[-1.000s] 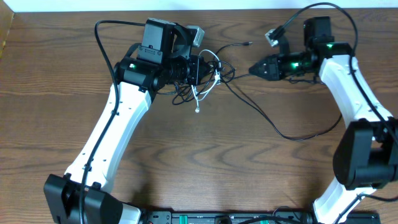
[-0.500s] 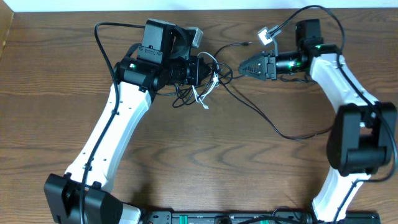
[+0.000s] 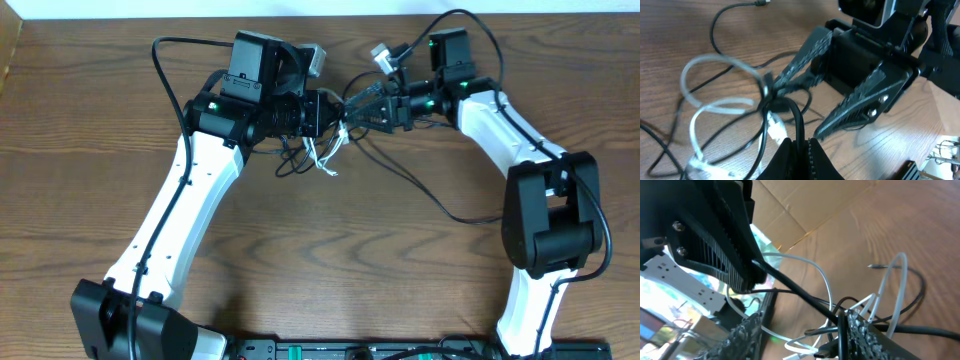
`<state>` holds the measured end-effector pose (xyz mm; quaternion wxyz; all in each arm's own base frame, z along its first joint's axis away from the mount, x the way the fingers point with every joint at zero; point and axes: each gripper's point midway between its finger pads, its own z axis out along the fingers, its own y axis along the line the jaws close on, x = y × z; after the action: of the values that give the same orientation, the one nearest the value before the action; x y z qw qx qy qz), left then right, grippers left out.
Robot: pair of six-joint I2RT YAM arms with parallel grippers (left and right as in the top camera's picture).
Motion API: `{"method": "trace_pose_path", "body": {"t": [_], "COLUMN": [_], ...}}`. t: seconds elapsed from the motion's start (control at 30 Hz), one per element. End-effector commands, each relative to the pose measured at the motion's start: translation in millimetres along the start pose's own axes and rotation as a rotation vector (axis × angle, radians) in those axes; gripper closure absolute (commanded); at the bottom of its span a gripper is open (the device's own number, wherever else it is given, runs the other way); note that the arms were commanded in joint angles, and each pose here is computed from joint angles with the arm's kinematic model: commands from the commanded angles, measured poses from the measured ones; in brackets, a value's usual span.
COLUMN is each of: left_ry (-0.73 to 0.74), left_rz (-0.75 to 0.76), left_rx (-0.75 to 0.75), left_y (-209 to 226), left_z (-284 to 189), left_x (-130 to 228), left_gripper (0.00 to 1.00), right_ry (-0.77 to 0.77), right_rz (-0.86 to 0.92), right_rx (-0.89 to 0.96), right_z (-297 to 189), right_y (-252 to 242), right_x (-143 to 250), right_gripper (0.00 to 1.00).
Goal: Untangle cables
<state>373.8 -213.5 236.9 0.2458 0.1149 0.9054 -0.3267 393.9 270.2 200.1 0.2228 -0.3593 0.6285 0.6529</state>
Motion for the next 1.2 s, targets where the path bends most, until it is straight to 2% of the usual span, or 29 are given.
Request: {"method": "trace_pose_path", "body": {"t": [0.0, 0.1, 0.33, 0.57, 0.7, 0.8, 0.9, 1.17], "left_ry": [0.0, -0.005, -0.036, -0.042, -0.034, -0.032, -0.032, -0.031], "left_rz": [-0.007, -0.009, -0.063, -0.097, -0.108, -0.118, -0.121, -0.124], "left_rx": [0.019, 0.006, -0.06, -0.076, -0.079, -0.079, -0.078, -0.074], "left_y": [-5.5, -2.3, 17.5, 28.1, 29.3, 29.4, 29.3, 28.5], "left_z": [-1.1, -1.6, -6.9, -11.3, -11.7, -11.7, -11.8, -11.7], "left_x": [-0.2, -1.5, -8.4, -10.2, -8.2, -7.4, -7.5, -7.4], "left_gripper": [0.93, 0.93, 0.93, 0.93, 0.93, 0.93, 0.92, 0.92], "right_ry": [0.001, 0.0, -0.01, -0.024, -0.062, -0.09, -0.065, 0.197], "right_rz": [0.063, 0.088, 0.117, 0.086, 0.163, 0.288, 0.405, 0.605], "right_rx": [-0.062, -0.061, -0.049, -0.036, 0.048, 0.245, 0.471, 1.059], "right_z": [3.0, 2.3, -5.1, -13.8, -38.1, -60.4, -78.4, -124.4], "right_y": [11.2, 11.3, 14.0, 25.0, 12.7, -20.7, -53.2, -97.7], "right_x": [-0.6, 0.5, -4.3, -15.4, -21.9, -14.8, 9.3, 94.8], "right_gripper": [0.55, 0.64, 0.99, 0.99, 0.99, 0.99, 0.99, 0.99]}}
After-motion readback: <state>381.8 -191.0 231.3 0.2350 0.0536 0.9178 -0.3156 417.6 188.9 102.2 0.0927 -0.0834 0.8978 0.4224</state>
